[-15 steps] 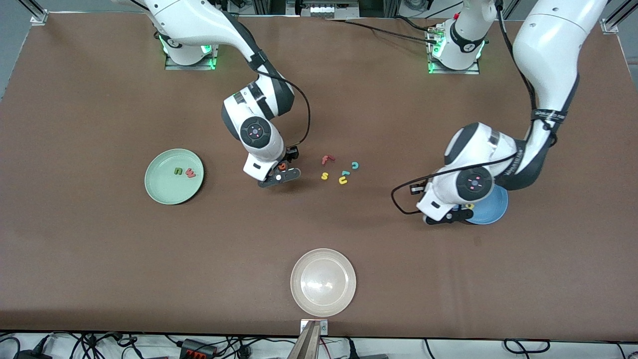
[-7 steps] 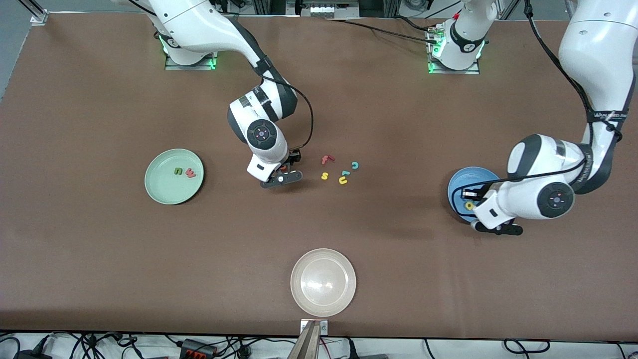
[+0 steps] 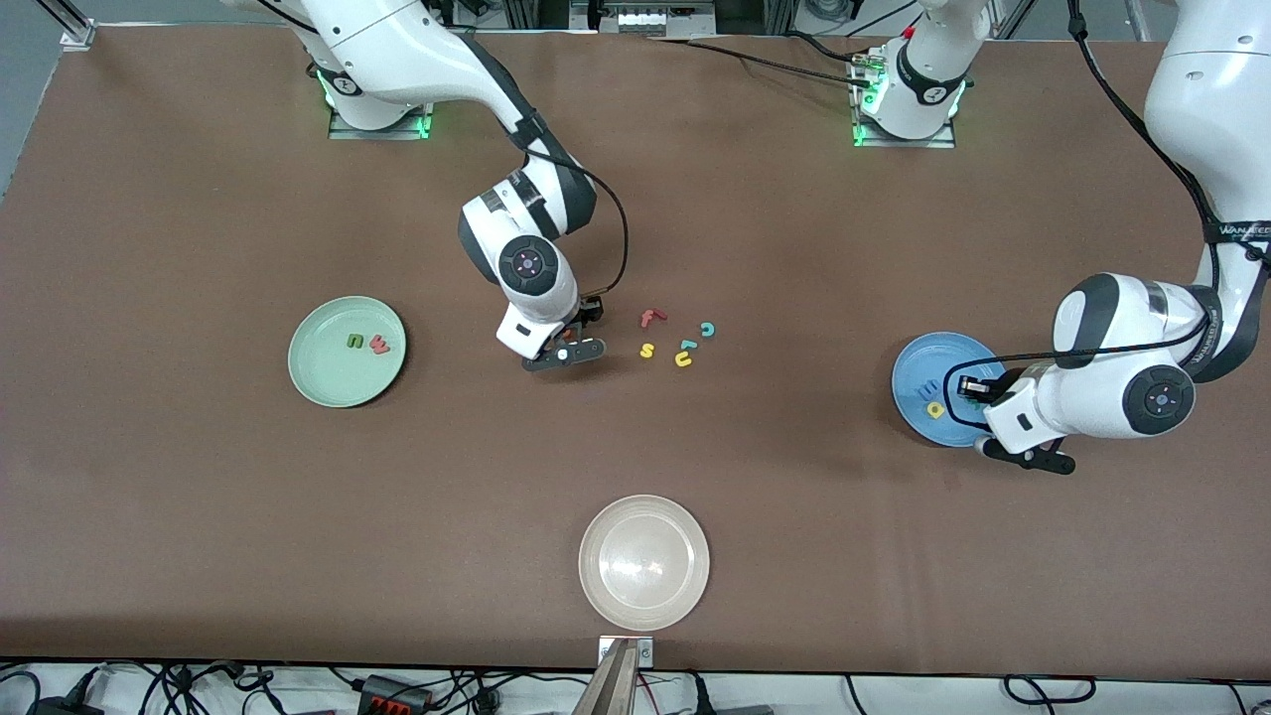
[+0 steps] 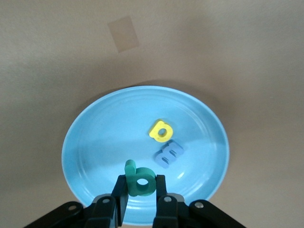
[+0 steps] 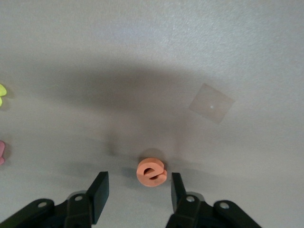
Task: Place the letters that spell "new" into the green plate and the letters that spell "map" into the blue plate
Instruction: 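Place the b on the blue plate while the right gripper opens over the e, then grasp the orange e with the right gripper while the left gripper withdraws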
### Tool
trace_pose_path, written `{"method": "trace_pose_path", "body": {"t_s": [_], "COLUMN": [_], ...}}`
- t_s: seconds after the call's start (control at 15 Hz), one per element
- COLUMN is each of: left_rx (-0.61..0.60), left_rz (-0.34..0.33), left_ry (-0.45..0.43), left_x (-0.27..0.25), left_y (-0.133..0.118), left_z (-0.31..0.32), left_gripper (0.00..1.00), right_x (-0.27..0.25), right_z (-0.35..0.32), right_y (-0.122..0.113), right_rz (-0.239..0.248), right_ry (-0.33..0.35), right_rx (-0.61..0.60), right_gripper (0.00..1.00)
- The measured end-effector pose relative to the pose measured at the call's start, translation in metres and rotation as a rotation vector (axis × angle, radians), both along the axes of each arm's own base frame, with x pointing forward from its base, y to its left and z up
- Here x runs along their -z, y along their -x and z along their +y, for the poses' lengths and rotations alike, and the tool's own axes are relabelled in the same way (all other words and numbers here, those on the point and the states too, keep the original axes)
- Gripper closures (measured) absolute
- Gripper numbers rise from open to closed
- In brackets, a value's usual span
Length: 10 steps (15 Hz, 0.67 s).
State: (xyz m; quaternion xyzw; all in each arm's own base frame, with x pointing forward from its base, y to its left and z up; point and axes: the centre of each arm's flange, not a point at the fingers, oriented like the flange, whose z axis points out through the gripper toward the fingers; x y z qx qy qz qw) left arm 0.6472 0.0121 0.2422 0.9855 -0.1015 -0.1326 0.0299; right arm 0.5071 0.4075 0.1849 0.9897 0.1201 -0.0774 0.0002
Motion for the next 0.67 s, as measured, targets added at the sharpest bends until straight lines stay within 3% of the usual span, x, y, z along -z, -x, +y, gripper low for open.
{"method": "trace_pose_path", "body": {"t_s": [0.4,0.67], "left_rx": [0.031,0.024], "left_rz": [-0.043,-0.029], "left_ry": [-0.005,0.006], "left_x": [0.034,0.048], "left_y": [0.010,0.015], "left_z": [0.004,0.008], "left_gripper": [0.72,0.72], "right_x": [0.007,0.008], "right_z": [-0.004,-0.005], "right_y": [-0.001,-0.002], "right_rz": [-0.002,-0.007], "right_ry": [0.019,0.027], "right_rx": [-0.007,0.001], "right_gripper": [0.40,0.41]}}
